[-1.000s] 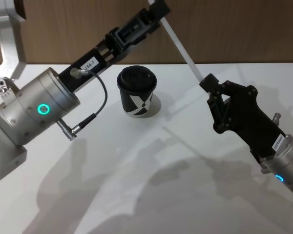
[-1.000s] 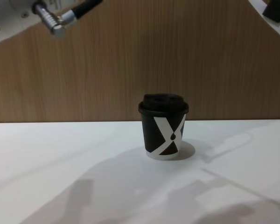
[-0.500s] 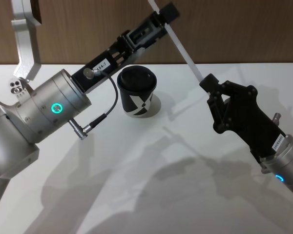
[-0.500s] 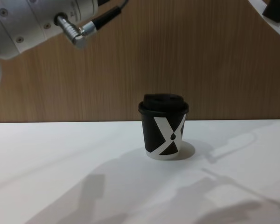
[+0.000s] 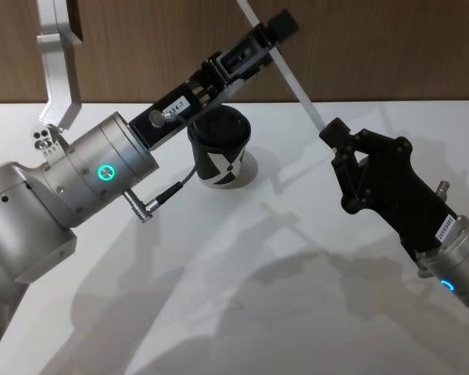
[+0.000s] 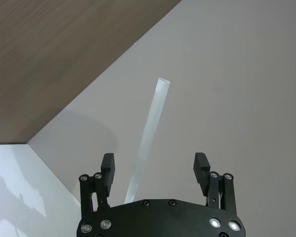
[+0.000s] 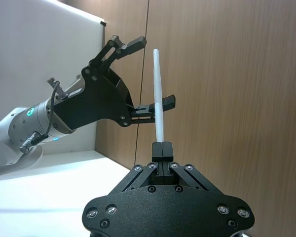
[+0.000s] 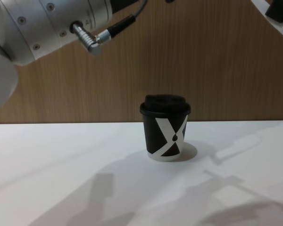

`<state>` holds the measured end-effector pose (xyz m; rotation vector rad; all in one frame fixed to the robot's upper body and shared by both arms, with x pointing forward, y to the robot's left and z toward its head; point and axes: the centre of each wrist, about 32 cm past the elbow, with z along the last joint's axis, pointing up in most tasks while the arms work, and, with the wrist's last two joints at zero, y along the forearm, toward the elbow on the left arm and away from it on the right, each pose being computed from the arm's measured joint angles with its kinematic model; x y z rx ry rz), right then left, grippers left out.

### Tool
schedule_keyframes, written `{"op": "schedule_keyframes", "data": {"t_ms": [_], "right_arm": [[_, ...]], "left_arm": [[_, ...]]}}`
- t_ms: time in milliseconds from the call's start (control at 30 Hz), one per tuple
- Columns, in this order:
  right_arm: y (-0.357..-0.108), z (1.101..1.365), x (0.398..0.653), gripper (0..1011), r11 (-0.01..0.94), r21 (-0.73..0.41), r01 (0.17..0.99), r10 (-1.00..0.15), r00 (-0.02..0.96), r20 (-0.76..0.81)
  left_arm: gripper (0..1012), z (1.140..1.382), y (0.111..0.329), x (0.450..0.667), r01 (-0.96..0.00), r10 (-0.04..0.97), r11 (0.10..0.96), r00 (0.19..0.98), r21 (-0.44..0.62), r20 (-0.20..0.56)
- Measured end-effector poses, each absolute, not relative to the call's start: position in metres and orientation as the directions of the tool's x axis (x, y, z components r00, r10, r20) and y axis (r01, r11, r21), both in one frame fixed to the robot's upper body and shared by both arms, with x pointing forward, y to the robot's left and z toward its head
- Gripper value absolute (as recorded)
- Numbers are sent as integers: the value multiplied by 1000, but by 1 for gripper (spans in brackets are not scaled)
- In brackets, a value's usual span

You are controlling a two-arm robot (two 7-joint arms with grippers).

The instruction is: Pick up the straw with one hand, pass it to the other hand, and insert it into the cup.

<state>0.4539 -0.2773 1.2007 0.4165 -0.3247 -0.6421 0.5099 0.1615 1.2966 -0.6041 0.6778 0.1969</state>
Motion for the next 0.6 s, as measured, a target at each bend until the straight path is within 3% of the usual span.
{"op": "schedule_keyframes", "data": {"t_ms": [233,600], "right_arm": [[-277,1201,454,0,724,469,507,-634,756,162],[-277,1201,454,1,724,468,507,-634,756,162]], "left_arm": [[930,1296,159,512,-359,-22,813,767,-458,-641],[585,1295,157,513,-357,-23,815,767,-457,-641]]}}
